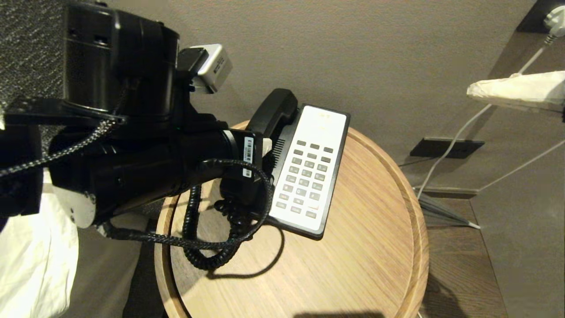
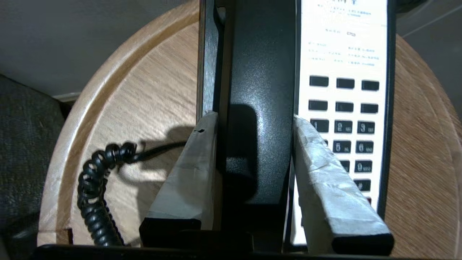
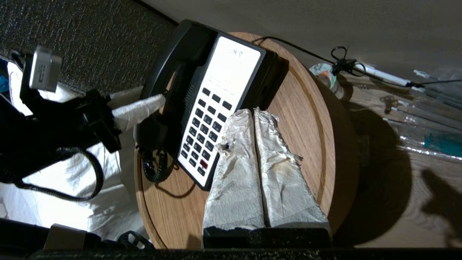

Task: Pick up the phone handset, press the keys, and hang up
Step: Put the handset back

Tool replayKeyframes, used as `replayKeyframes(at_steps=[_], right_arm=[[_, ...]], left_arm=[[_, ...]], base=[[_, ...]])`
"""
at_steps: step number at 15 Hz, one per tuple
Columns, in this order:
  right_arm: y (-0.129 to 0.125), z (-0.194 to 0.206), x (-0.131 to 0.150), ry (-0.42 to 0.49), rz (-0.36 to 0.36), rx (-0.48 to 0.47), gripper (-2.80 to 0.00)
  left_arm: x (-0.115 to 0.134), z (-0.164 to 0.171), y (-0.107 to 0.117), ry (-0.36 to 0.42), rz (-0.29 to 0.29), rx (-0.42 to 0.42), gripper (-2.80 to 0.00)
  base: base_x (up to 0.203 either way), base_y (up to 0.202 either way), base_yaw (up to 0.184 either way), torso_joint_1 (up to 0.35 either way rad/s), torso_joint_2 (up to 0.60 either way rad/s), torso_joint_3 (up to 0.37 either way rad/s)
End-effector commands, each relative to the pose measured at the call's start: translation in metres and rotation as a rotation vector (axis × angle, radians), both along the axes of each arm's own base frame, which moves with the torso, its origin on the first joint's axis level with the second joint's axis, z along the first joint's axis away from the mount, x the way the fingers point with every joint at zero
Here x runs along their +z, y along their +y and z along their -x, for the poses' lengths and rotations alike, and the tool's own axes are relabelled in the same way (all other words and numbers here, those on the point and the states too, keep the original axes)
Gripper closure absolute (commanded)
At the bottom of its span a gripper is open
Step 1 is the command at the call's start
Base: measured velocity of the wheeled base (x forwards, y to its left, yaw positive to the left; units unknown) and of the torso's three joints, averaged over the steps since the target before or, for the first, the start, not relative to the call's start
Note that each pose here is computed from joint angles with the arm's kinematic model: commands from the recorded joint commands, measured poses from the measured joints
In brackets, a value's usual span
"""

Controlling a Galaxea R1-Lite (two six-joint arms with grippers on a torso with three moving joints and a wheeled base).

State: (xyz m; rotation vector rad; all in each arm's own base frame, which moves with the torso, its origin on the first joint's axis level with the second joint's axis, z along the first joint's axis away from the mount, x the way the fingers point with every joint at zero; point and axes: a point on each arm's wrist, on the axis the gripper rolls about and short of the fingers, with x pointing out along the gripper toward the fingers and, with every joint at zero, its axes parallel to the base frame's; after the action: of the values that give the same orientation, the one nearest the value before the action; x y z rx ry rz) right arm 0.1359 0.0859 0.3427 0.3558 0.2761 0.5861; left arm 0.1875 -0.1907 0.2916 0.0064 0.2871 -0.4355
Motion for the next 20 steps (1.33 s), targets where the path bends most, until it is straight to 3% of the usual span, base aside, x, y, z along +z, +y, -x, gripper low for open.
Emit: replayKeyframes(at_steps=[1, 20], right_arm=[[-0.002, 0.003, -0.002, 0.005, 0.0, 0.001, 0.0], [-0.005, 0.008, -0.004, 0.022, -0.029, -0.003, 0.0]], left_arm=[[0.001, -0.007, -0.006, -0.004, -0.005, 0.008, 0.0], [-0.015, -0.018, -0.016, 0.032, -0.073, 0.035, 0.0]], base=[[0.0, 0.0, 0.0, 0.0, 0.0, 0.0], [0.0, 0.0, 0.0, 0.0, 0.0, 0.0]])
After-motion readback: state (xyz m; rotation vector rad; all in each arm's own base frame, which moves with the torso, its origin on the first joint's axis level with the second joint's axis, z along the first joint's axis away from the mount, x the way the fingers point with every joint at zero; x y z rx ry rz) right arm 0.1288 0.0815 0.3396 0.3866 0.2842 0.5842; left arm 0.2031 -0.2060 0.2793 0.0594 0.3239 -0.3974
